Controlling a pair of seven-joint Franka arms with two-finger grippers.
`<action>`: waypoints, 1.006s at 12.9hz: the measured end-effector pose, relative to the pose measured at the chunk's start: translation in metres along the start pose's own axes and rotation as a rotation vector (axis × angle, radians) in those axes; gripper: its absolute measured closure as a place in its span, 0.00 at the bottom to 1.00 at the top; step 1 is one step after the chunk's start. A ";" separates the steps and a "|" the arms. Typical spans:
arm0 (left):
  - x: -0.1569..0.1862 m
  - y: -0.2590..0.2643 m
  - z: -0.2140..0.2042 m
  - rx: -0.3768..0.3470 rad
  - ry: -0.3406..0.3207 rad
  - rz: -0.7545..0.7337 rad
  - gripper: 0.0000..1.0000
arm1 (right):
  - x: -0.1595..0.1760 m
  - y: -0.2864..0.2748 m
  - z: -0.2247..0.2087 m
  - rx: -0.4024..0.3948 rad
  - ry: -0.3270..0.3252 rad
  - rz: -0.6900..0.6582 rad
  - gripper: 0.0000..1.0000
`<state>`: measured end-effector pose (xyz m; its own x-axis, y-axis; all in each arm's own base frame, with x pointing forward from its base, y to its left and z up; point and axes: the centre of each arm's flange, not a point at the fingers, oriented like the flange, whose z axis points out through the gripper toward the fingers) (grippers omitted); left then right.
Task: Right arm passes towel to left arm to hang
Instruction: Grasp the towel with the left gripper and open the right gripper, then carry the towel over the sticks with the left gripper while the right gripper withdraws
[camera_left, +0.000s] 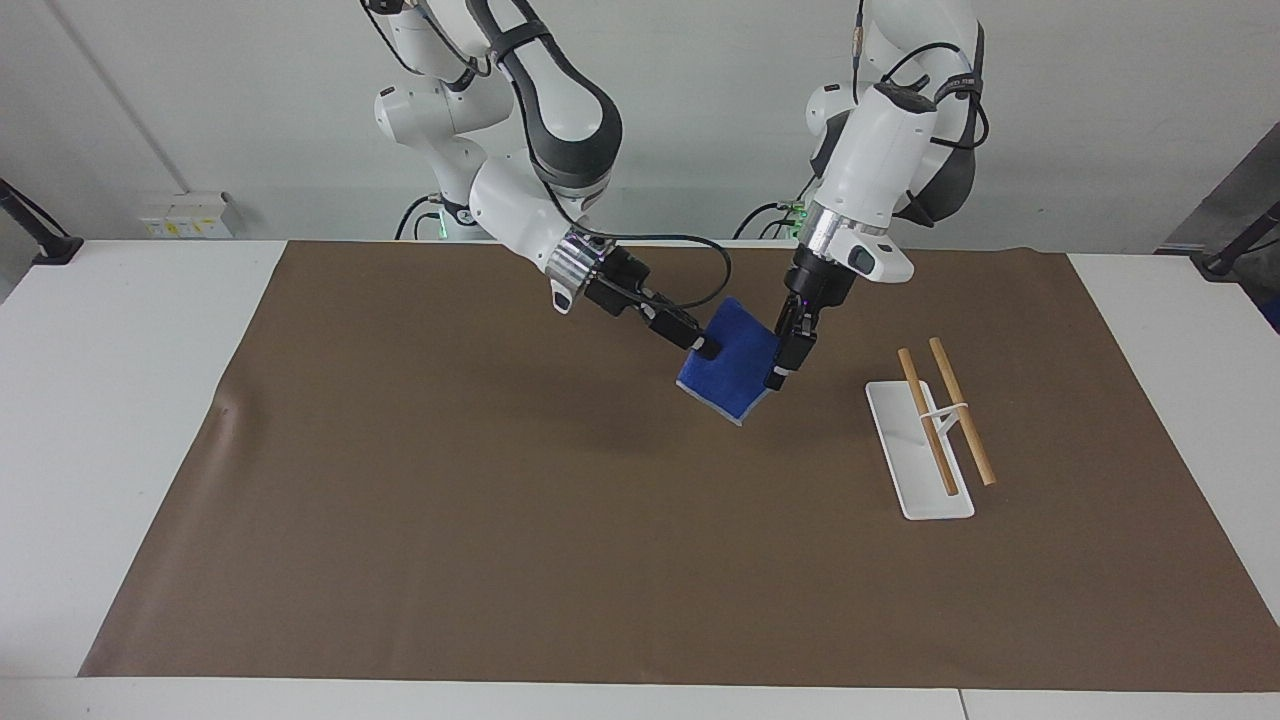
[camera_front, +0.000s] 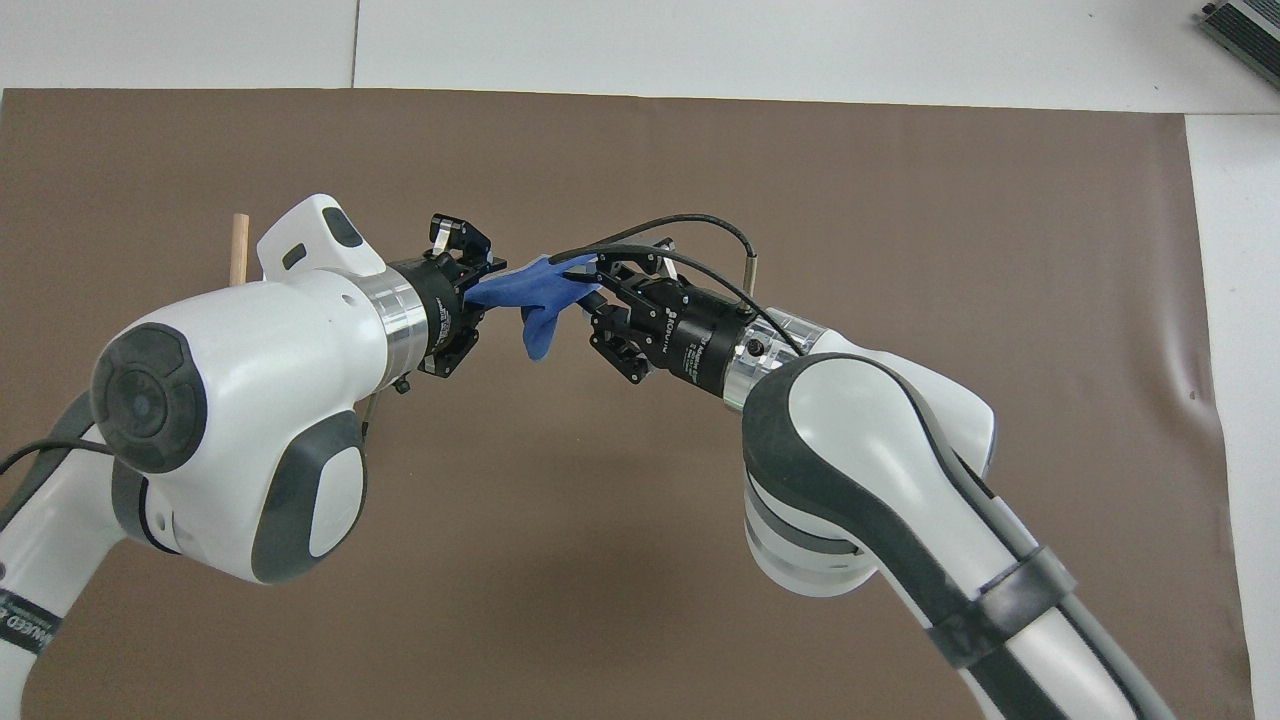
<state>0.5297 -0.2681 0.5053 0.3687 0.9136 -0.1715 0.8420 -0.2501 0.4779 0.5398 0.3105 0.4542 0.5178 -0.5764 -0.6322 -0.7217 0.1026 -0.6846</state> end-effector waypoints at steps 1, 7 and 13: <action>0.001 -0.003 0.003 0.008 0.001 0.006 0.85 | 0.000 0.000 0.000 0.001 0.001 0.000 0.85; 0.014 -0.006 0.006 0.016 0.013 -0.007 0.98 | 0.002 0.001 0.000 0.000 0.009 0.001 0.85; 0.085 -0.001 -0.003 0.008 0.070 0.111 0.98 | 0.026 0.001 -0.015 0.003 0.181 -0.221 0.19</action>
<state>0.5587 -0.1891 0.4925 0.4312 0.9004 -0.0573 0.8011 -0.3528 0.4835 0.5452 0.2837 0.4426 0.5715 -0.7205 -0.3928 -0.5993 -0.0395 -0.7995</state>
